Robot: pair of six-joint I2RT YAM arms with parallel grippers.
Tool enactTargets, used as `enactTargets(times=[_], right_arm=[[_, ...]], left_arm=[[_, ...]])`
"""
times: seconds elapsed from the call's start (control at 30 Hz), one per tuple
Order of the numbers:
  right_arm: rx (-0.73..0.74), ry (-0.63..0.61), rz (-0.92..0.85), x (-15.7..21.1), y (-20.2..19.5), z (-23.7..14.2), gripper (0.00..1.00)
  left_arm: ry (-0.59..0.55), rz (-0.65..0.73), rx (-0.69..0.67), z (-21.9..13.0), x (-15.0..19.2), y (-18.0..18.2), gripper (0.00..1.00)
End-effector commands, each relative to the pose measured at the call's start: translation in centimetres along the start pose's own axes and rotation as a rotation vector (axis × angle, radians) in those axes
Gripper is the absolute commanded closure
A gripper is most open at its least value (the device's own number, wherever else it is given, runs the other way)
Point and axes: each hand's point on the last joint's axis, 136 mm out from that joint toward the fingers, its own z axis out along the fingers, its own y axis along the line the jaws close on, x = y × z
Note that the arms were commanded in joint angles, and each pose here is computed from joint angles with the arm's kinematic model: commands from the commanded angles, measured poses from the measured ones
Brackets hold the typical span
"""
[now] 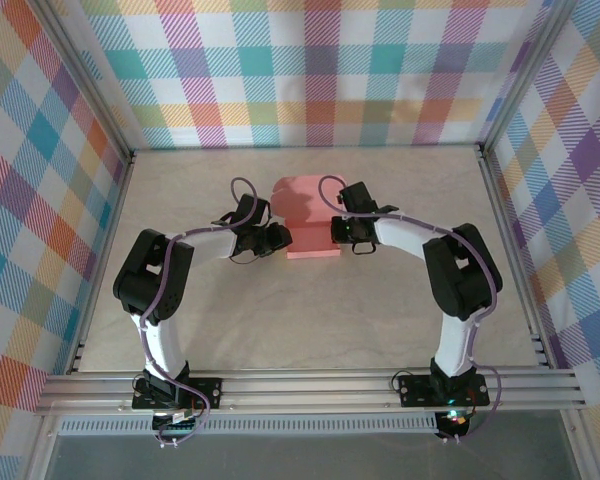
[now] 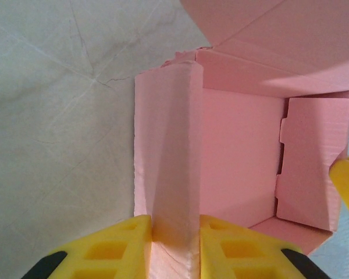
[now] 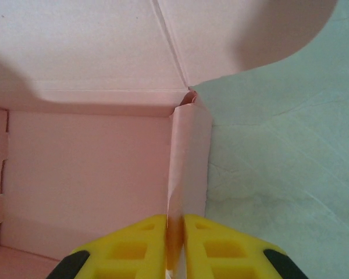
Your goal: Fold the paper box
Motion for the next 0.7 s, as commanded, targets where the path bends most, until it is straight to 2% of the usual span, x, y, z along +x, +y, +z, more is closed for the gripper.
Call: enactTargets(times=[0.0,0.53,0.67], right_arm=[[0.075,0.100,-0.058,2.58,-0.68,1.17,0.86],[0.272,0.161,-0.184,2.90,-1.22,1.92,0.85],[0.288,0.164,-0.201,2.88,-1.01,2.13,0.81]], left_arm=[[0.005,0.021,0.050,0.27,-0.18,-1.66,0.75],[0.009,0.022,0.057,0.40,-0.13,-1.82,0.75],[0.012,0.021,0.055,0.49,-0.06,-1.74,0.75]])
